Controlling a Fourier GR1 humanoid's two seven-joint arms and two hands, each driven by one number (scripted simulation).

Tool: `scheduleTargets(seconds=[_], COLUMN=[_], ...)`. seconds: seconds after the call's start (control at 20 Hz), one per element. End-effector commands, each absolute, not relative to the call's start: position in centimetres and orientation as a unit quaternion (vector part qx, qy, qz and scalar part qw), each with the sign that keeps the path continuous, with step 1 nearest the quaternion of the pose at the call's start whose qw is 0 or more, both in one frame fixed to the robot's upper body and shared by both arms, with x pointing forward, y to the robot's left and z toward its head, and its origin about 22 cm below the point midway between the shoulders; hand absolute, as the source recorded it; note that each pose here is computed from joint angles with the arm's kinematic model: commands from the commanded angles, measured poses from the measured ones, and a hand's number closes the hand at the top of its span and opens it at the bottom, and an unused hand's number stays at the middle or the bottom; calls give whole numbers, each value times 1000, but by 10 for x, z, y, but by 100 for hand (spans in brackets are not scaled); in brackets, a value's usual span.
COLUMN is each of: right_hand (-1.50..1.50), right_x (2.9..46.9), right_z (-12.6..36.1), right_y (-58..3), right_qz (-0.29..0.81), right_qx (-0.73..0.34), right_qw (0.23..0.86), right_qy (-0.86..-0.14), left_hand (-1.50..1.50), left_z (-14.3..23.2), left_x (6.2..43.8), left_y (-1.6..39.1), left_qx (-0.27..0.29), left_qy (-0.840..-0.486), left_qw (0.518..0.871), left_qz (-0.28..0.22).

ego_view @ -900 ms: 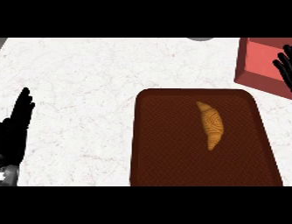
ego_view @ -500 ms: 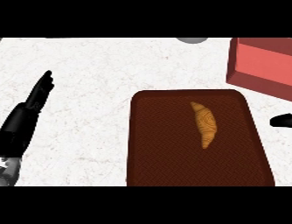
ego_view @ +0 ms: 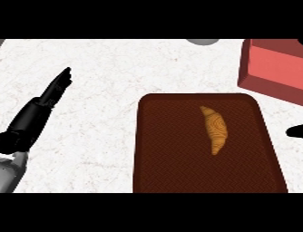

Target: Pick the croissant from the tray and place it in the cardboard box

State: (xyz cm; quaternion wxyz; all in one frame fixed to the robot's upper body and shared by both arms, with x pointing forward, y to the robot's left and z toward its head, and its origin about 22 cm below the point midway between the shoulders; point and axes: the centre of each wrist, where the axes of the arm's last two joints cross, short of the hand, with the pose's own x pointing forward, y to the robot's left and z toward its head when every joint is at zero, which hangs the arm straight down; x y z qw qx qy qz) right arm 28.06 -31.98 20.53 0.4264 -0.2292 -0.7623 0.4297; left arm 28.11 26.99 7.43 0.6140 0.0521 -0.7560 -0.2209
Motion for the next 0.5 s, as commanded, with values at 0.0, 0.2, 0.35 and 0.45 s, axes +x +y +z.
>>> scheduleTargets(seconds=[0.0, 0.2, 0.35, 0.45], right_hand=[-150, -150, -150, -150], right_x=[291, 278, 269, 263], right_z=[198, 220, 222, 206], right_y=[-302, -280, -259, -242], right_qz=[513, 591, 654, 684], right_qx=[-245, -292, -302, -287], right_qw=[381, 405, 398, 403], right_qy=[-729, -633, -567, -536], left_hand=[0, 0, 0, 0], left_z=[87, 59, 71, 64], left_x=[298, 283, 291, 290], left_y=[263, 265, 262, 270], left_qx=[37, 41, 38, 45], left_qy=[-760, -754, -758, -757], left_qw=[609, 615, 608, 609], left_qz=[-222, -226, -235, -231])
